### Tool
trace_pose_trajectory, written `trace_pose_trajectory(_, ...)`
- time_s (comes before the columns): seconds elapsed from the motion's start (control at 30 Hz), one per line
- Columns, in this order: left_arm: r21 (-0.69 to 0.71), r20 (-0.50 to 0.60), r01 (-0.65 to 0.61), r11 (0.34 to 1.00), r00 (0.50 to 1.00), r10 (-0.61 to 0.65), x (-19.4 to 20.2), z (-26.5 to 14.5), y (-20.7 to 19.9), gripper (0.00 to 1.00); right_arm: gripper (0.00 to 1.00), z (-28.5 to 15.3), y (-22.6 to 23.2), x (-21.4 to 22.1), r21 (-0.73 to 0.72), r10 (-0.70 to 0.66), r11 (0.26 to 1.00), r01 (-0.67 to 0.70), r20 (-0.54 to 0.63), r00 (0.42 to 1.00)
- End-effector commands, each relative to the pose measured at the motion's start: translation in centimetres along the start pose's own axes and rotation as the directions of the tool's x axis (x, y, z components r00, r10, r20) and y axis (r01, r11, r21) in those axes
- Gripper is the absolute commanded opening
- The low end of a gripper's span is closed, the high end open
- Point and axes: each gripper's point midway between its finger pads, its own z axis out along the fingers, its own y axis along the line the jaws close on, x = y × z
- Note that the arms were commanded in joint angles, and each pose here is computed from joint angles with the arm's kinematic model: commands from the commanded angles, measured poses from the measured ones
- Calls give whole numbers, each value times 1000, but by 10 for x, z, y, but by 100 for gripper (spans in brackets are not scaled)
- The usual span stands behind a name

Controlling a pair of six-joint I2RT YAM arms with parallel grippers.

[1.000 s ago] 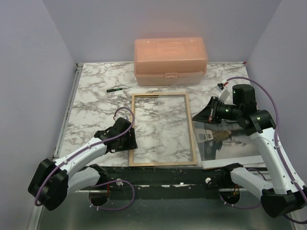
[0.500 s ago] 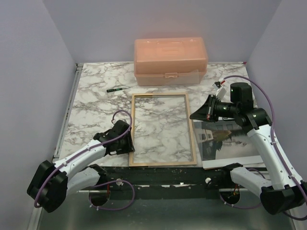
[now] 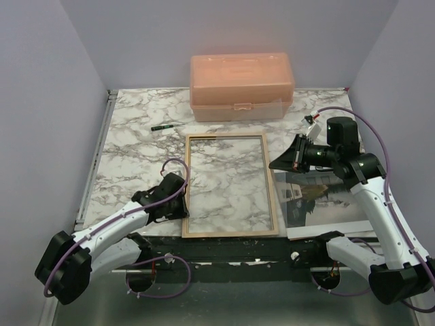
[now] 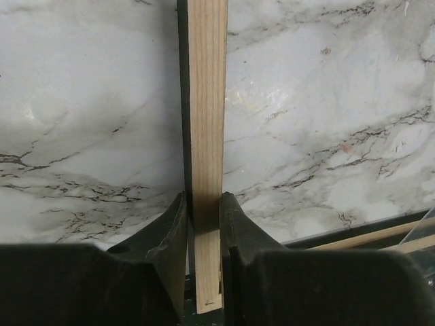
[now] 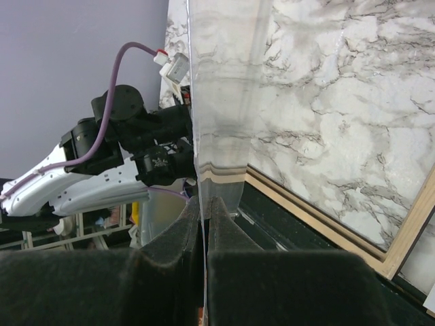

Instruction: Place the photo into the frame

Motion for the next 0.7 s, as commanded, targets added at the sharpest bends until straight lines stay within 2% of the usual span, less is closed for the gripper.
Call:
trace_pose_trajectory(0.0,76,16,-12,997,1000,11,6,-4,-9,0,0,-10,13,-3,-18,-37,999,37,18,999)
trace_pose_trajectory(0.4,114,-1,-7,993,1000,7,24,-9,-12,0,0,-6,9,-5,-10,-46,999,46,7,999)
trace_pose_trajectory(0.43,114,-3,-7,994,1000,7,24,-9,-12,2,0,-6,9,-5,-10,-48,999,48,7,999)
trace_pose_trajectory(0.5,119,-4,-11,993,1000,12,25,-11,-13,12,0,-5,9,-7,-9,-49,999,49,9,999)
trace_pose_trajectory(0.6,136,4,-12,991,1000,12,23,-14,-17,40,0,-5,9,-8,-9,-46,999,46,10,999)
trace_pose_trajectory(0.67,148,11,-12,989,1000,11,20,-17,-21,54,0,-5,9,-8,-7,-46,999,46,13,999)
